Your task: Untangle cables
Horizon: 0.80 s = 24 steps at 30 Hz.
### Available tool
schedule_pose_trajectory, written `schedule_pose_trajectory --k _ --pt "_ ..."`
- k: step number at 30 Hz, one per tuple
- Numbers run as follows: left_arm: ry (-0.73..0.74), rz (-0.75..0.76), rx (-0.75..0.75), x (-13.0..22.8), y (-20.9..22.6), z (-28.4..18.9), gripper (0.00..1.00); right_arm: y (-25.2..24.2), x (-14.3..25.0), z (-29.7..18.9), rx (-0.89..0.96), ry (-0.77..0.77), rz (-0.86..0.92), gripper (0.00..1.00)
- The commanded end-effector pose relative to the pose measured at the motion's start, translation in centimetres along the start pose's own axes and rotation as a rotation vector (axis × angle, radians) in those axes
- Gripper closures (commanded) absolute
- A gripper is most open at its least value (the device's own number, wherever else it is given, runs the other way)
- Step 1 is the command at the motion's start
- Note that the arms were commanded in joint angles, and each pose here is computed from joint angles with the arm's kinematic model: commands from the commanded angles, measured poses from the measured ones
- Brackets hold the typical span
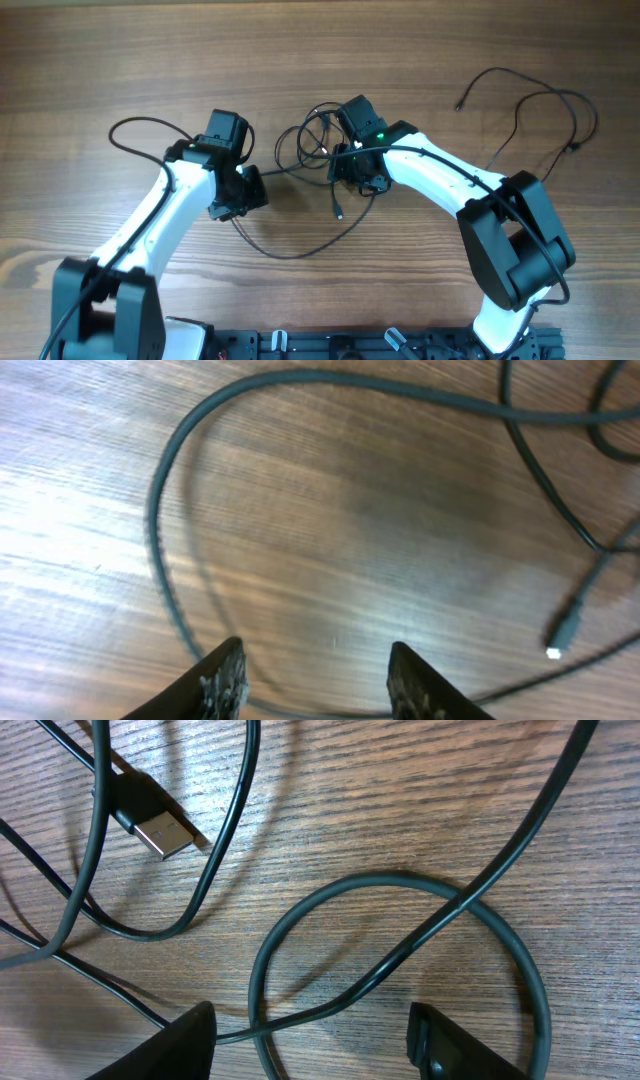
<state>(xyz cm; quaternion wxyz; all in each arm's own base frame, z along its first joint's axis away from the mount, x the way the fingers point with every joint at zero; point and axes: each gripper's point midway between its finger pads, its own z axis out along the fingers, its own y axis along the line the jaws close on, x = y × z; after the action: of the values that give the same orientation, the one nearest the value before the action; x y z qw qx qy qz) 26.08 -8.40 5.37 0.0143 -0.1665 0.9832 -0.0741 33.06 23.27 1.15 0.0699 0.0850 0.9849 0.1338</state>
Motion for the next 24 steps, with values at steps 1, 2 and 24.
schedule_pose_trajectory --k 1,2,24 --pt "0.042 0.013 -0.057 1.4 1.3 -0.2 0.52 -0.6 0.1 0.6 0.024 0.0 0.022 0.38" --pt "0.057 -0.018 -0.082 1.9 2.0 0.1 0.51 -0.5 0.0 0.6 0.023 -0.002 0.03 0.39" --pt "-0.027 -0.102 -0.063 2.1 3.5 5.1 0.96 -0.5 -0.4 0.6 0.028 -0.024 0.067 0.48"
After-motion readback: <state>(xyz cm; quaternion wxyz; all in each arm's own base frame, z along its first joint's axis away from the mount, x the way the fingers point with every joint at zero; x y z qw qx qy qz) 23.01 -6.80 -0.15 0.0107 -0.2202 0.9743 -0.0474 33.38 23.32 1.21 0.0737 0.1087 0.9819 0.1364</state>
